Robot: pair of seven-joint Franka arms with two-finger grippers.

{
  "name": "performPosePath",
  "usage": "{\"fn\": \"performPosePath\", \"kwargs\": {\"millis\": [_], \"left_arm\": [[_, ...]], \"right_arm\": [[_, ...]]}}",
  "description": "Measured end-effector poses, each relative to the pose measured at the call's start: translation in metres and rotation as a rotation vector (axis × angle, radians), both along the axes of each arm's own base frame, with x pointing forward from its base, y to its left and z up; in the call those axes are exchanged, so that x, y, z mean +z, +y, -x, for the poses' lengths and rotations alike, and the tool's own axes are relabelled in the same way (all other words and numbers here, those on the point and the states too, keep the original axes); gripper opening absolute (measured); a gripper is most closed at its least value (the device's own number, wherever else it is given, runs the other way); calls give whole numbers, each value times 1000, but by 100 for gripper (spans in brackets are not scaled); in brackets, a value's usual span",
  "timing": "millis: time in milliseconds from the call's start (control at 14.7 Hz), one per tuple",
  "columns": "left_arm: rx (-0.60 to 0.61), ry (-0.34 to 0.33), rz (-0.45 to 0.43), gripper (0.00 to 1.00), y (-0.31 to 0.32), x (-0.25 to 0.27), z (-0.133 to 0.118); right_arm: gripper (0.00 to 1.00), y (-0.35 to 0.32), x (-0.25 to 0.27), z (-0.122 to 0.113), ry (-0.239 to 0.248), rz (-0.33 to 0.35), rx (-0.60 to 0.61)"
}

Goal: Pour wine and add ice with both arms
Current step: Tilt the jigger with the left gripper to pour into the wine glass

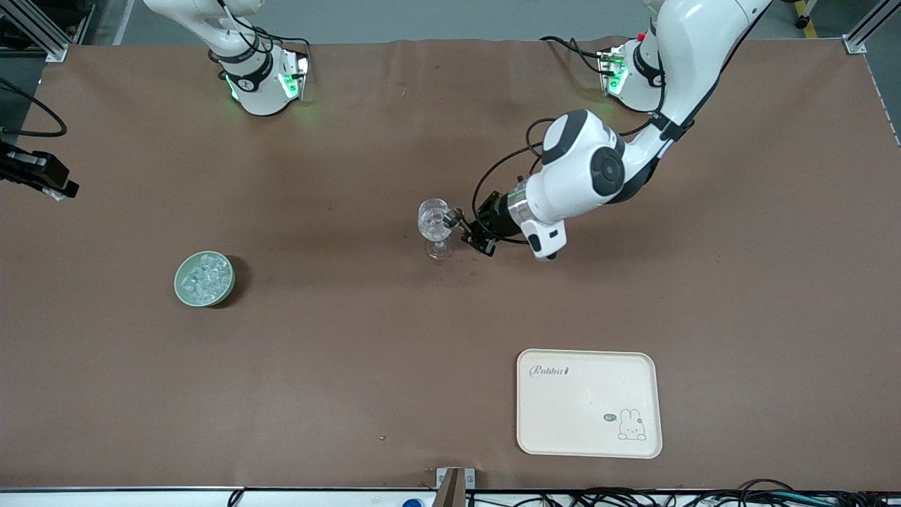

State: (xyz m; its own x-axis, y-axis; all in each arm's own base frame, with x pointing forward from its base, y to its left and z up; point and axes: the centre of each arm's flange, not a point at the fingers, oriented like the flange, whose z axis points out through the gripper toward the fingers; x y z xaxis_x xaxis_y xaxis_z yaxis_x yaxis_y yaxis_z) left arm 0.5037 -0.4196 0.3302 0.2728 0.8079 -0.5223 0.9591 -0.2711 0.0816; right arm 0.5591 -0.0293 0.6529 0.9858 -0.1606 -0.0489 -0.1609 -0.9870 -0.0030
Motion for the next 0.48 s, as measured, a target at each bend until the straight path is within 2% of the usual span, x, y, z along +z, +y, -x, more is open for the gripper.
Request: {"fn": "performPosePath", "kwargs": {"millis": [475], "left_arm": [[-100, -87, -104, 21, -16, 1, 14]], "right_arm": [[34, 0, 0, 0, 0, -2, 0]]}}
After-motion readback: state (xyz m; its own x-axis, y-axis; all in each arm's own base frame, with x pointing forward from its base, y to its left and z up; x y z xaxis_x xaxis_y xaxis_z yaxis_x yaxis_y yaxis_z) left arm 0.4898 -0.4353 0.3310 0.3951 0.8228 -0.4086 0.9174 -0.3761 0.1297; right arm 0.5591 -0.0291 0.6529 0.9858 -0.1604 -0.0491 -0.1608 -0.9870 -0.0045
